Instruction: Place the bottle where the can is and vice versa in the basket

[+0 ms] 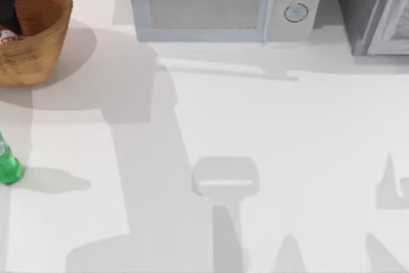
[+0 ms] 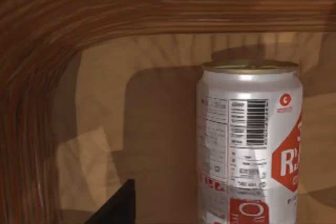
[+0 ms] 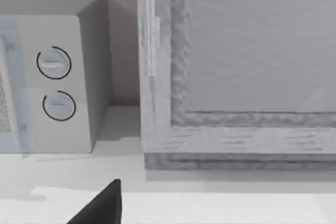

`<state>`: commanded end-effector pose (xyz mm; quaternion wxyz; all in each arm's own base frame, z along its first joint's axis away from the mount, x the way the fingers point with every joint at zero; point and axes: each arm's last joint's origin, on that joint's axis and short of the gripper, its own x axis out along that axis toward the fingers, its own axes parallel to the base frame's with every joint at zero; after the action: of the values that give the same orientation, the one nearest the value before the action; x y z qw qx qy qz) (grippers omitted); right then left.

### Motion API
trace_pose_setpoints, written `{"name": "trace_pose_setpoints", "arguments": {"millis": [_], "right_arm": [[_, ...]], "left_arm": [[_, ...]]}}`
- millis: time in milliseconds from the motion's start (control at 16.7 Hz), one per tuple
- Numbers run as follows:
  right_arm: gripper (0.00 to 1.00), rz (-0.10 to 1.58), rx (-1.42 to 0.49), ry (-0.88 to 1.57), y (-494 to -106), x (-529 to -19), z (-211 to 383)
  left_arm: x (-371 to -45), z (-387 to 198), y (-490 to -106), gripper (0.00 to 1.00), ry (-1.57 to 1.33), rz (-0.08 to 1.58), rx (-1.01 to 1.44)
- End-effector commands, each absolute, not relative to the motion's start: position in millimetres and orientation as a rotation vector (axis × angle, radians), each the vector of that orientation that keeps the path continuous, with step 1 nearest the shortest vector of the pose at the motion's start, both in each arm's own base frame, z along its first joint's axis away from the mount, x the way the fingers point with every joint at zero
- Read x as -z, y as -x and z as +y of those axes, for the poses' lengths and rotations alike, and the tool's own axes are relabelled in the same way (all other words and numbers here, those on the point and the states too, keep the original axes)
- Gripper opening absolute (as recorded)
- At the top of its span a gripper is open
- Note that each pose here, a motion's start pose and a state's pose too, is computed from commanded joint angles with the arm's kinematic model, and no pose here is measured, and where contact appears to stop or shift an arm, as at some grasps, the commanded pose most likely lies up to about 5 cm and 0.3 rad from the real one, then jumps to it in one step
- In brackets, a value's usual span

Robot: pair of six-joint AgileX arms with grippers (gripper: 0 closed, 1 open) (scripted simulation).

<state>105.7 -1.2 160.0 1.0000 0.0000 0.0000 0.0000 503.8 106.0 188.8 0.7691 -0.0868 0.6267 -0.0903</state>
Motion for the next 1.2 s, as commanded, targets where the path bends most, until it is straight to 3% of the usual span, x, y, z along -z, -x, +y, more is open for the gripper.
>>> {"name": "trace_pose_setpoints", "arguments": {"millis": [600,900,1200], "right_arm": [[1.00,0.000,0.000,0.000,-105.7,-160.0,-1.2],[1.00,0.000,0.000,0.000,-105.7,-160.0,-1.2],[1.00,0.000,0.000,0.000,-105.7,-160.0,-1.2]], "left_arm": [[-134.1,96.8,-512.9,1.00,0.201,1.373,0.187],[-128.7,95.5,-513.4,1.00,0.200,1.373,0.187],[-128.7,95.5,-513.4,0.62,0.200,1.373,0.187]]}}
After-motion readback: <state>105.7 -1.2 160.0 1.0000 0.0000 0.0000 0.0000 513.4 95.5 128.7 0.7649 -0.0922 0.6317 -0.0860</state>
